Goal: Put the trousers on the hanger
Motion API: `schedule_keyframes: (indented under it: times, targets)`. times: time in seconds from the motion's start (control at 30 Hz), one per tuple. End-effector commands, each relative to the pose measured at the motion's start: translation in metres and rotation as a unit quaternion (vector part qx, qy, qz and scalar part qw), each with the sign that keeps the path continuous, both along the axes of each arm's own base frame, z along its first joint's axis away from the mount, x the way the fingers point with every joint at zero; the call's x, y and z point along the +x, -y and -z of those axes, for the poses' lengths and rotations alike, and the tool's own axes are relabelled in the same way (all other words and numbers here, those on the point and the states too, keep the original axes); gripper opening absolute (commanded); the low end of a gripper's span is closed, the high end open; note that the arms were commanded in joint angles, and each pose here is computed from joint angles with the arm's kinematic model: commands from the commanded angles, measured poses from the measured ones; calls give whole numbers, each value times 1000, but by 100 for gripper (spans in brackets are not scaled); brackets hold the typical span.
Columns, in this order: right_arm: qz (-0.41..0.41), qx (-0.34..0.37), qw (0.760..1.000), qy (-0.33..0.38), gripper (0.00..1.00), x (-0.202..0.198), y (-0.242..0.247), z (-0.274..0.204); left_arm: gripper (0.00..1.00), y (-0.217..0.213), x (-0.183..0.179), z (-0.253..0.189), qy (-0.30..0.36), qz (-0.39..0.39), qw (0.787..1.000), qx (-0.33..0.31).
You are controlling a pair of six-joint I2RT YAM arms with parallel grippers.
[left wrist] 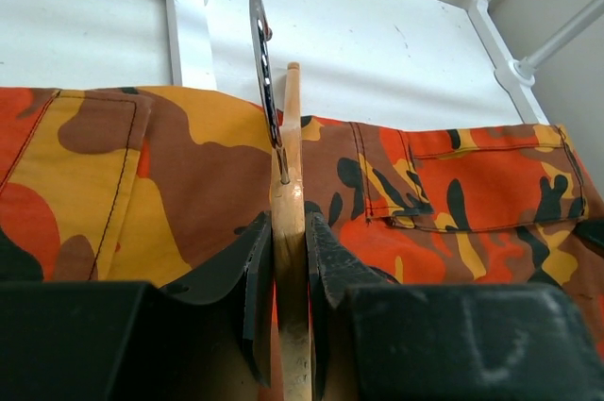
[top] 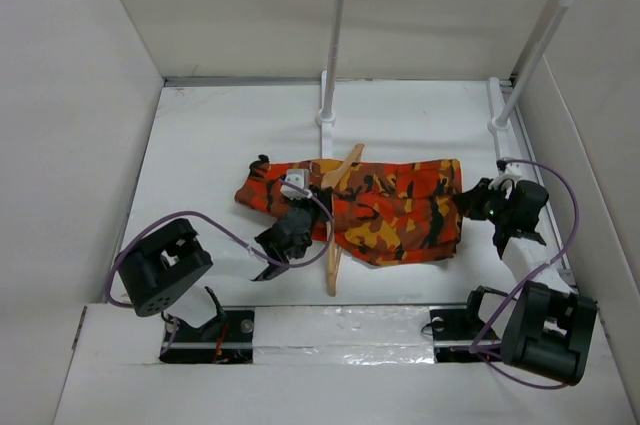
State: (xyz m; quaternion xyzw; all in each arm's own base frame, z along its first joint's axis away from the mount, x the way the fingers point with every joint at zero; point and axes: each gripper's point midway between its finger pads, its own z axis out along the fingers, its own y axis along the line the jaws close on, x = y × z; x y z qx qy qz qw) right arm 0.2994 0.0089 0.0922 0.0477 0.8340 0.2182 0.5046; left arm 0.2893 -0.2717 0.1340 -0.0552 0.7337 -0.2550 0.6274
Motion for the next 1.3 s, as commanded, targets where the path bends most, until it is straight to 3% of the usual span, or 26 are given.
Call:
schedule_keyframes:
  times: [0.0,0.5,0.57,0.6,0.63,0.7,0.73,0.8,0.9,0.97,1.0,1.03,1.1,1.13,1.2,1.23,1.27]
  targets:
    - [-8,-26,998,62,0,17,7,-29,0,2,9,-26,28,-6,1000,2]
    - [-30,-35,998,39,1,18,-17,-13,0,58,6,-76,60,52,994,-76]
    - [-30,-38,998,43,15,19,-17,-16,0,58,7,-79,61,50,994,-78]
    - [-36,-42,997,45,26,19,-19,-18,0,56,8,-82,64,44,994,-78]
    - [-35,-54,997,48,50,19,-17,-26,0,54,8,-88,70,41,994,-75]
    - [-38,-73,995,60,68,18,-18,-41,0,52,9,-99,78,35,993,-75]
    - [-40,-84,993,69,84,17,-20,-50,0,51,10,-106,82,33,993,-76]
    - [-51,-102,987,110,93,12,-32,-89,0,50,9,-126,97,34,992,-76]
    - [-109,-98,974,175,87,-1,-74,-141,0,47,6,-162,129,32,988,-81]
    - [-133,-80,969,190,49,-9,-100,-161,0,46,3,-182,145,31,985,-84]
    - [-175,-64,960,208,21,-20,-131,-177,0,47,4,-199,154,29,983,-92]
    - [-188,-53,957,214,0,-25,-145,-185,0,48,4,-206,158,30,983,-92]
    - [-213,-26,950,226,0,-41,-180,-206,0,50,4,-225,166,34,981,-96]
    - [-215,-19,949,228,6,-45,-189,-212,0,51,4,-231,168,35,980,-98]
    - [-194,-4,953,232,30,-46,-198,-224,0,52,4,-243,171,36,979,-100]
    - [-206,9,950,236,53,-53,-212,-229,0,52,4,-247,173,37,979,-103]
    - [-203,24,950,236,61,-53,-218,-232,0,53,5,-248,171,36,980,-98]
